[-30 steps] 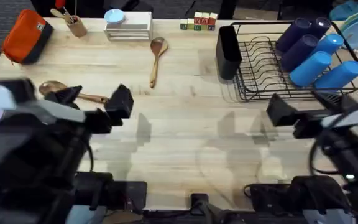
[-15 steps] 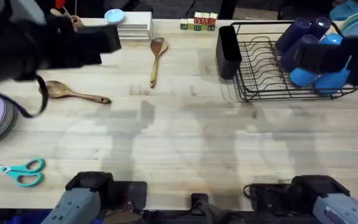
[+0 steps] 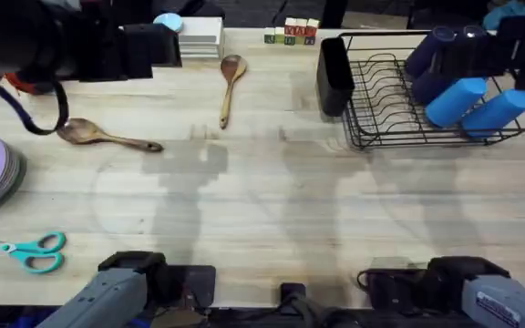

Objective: Pick up the spoon on the table one by one and put them onto the rack

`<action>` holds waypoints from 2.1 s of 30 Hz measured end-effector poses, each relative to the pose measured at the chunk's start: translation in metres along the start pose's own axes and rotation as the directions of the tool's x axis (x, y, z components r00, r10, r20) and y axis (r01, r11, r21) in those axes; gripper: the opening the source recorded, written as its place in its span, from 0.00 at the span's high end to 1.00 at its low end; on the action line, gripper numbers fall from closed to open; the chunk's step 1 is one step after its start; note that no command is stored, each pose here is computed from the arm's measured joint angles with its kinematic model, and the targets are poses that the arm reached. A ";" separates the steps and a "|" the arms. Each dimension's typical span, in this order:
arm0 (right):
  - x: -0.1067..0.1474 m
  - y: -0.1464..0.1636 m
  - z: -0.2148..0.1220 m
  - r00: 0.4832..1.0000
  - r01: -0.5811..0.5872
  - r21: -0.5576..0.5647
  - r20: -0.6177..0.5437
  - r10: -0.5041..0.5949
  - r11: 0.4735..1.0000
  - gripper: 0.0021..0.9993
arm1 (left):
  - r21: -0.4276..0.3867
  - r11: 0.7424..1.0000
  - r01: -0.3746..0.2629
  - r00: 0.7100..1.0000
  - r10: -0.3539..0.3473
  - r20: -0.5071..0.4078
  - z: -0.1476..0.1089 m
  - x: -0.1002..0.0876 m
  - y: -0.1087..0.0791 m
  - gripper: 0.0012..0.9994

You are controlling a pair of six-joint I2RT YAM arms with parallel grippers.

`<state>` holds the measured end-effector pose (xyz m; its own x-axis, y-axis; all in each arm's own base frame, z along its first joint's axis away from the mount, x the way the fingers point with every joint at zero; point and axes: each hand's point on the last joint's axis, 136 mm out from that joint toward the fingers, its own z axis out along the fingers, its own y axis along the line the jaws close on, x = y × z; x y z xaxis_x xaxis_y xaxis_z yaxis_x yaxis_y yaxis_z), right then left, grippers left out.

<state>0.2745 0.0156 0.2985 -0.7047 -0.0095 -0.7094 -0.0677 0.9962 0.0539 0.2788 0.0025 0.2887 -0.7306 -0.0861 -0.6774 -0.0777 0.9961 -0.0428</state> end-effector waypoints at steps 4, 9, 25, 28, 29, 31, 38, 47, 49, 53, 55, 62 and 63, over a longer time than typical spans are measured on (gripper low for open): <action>-0.003 0.000 0.000 1.000 0.001 0.000 0.011 -0.001 1.000 0.01 | -0.002 1.000 0.000 1.000 0.000 -0.007 0.000 0.002 0.000 0.01; -0.003 0.000 0.000 1.000 0.002 0.000 0.012 -0.002 1.000 0.01 | -0.096 0.984 0.150 0.989 -0.151 -0.002 -0.001 0.005 0.016 0.01; -0.003 0.000 0.000 1.000 0.002 0.000 0.012 -0.002 1.000 0.01 | -0.441 0.713 0.545 0.778 -0.627 -0.052 0.045 0.041 0.095 0.01; -0.003 0.000 0.000 1.000 0.002 0.000 0.012 -0.002 1.000 0.01 | -0.483 0.648 0.589 0.725 -0.688 -0.039 0.052 0.048 0.109 0.01; -0.003 0.000 0.000 1.000 0.002 0.000 0.012 -0.002 1.000 0.01 | -0.495 0.630 0.599 0.710 -0.703 -0.037 0.055 0.050 0.113 0.01; -0.003 0.000 0.000 1.000 0.002 0.000 0.012 -0.002 1.000 0.01 | -0.516 0.602 0.610 0.686 -0.726 -0.035 0.060 0.053 0.120 0.01; -0.003 0.000 0.000 1.000 0.002 0.000 0.011 -0.002 1.000 0.01 | -0.557 0.535 0.636 0.632 -0.775 -0.022 0.085 0.058 0.142 0.01; -0.003 0.000 0.000 1.000 0.002 0.000 0.012 -0.002 1.000 0.01 | -0.579 0.482 0.658 0.590 -0.808 -0.003 0.120 0.061 0.160 0.01; -0.003 0.000 0.000 1.000 0.002 0.000 0.012 -0.002 1.000 0.01 | -0.586 0.481 0.652 0.587 -0.810 -0.012 0.129 0.063 0.162 0.01; -0.003 0.000 0.000 1.000 0.002 0.000 0.012 -0.002 1.000 0.01 | -0.612 0.463 0.641 0.564 -0.825 -0.034 0.148 0.073 0.165 0.01; -0.003 0.000 0.000 1.000 0.002 0.000 0.012 -0.002 1.000 0.01 | -0.631 0.449 0.633 0.546 -0.836 -0.048 0.157 0.081 0.165 0.01; -0.003 0.000 0.000 1.000 0.002 0.000 0.011 -0.002 1.000 0.01 | -0.691 0.403 0.600 0.486 -0.870 -0.086 0.185 0.108 0.167 0.01; -0.003 0.000 0.000 1.000 0.002 0.000 0.011 -0.002 1.000 0.01 | -0.695 0.400 0.598 0.481 -0.872 -0.087 0.188 0.110 0.167 0.01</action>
<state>0.2764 0.0156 0.3004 -0.6967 -0.0102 -0.7173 -0.0688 0.9962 0.0526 0.3133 0.1634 0.0693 -0.3431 -0.9120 -0.2246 -0.9393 0.3318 0.0877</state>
